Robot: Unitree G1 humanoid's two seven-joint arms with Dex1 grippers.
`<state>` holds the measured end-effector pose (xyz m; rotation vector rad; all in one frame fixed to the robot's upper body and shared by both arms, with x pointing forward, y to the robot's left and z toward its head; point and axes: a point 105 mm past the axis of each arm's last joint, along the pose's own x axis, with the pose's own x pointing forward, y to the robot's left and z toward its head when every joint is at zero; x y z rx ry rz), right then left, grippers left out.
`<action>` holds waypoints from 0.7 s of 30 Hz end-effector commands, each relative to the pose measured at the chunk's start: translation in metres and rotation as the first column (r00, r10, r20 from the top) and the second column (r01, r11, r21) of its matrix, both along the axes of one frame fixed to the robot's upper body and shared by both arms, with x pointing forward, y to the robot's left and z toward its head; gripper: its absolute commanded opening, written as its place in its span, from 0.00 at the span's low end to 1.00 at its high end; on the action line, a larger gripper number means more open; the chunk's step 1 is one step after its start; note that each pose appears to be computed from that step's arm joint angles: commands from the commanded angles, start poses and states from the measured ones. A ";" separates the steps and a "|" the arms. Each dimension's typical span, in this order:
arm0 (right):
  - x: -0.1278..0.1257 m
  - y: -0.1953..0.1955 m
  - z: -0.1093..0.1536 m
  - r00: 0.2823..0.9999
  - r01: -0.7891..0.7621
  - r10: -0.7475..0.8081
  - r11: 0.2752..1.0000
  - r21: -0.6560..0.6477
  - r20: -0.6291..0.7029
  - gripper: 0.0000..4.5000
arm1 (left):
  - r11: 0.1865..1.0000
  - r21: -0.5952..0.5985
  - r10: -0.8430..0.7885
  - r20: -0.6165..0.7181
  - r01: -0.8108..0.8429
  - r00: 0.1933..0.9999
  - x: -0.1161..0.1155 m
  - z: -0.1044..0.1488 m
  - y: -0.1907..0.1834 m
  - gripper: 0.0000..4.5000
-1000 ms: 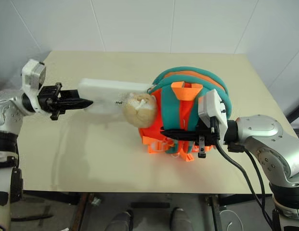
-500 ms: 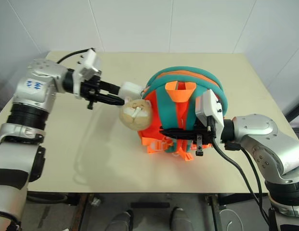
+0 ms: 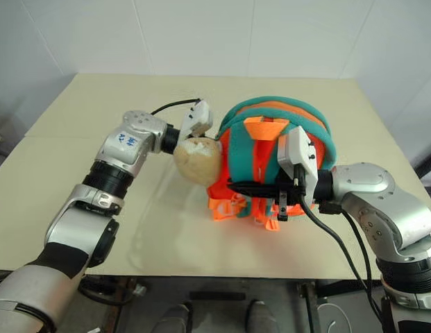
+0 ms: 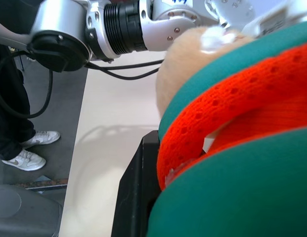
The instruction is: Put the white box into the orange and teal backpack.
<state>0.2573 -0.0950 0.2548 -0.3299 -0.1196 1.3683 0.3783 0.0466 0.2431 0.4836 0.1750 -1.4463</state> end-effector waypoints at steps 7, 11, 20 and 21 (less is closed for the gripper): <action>-0.004 0.002 0.008 0.999 -0.005 0.004 1.000 0.023 0.040 0.00 | 0.997 0.014 0.081 0.050 -0.081 0.995 -0.016 0.035 0.078 0.99; -0.003 0.003 0.007 0.999 -0.010 0.009 1.000 0.027 0.040 0.00 | 0.998 -0.032 0.057 0.028 -0.057 0.998 -0.041 0.044 0.104 0.99; -0.002 0.004 0.004 0.999 -0.008 0.007 1.000 0.026 0.032 0.00 | 0.983 -0.182 0.007 -0.073 -0.021 0.997 -0.080 0.041 0.077 0.99; -0.001 0.004 0.004 0.999 -0.008 0.007 1.000 0.026 0.031 0.00 | 0.981 -0.193 0.002 -0.077 -0.016 0.997 -0.081 0.038 0.068 0.99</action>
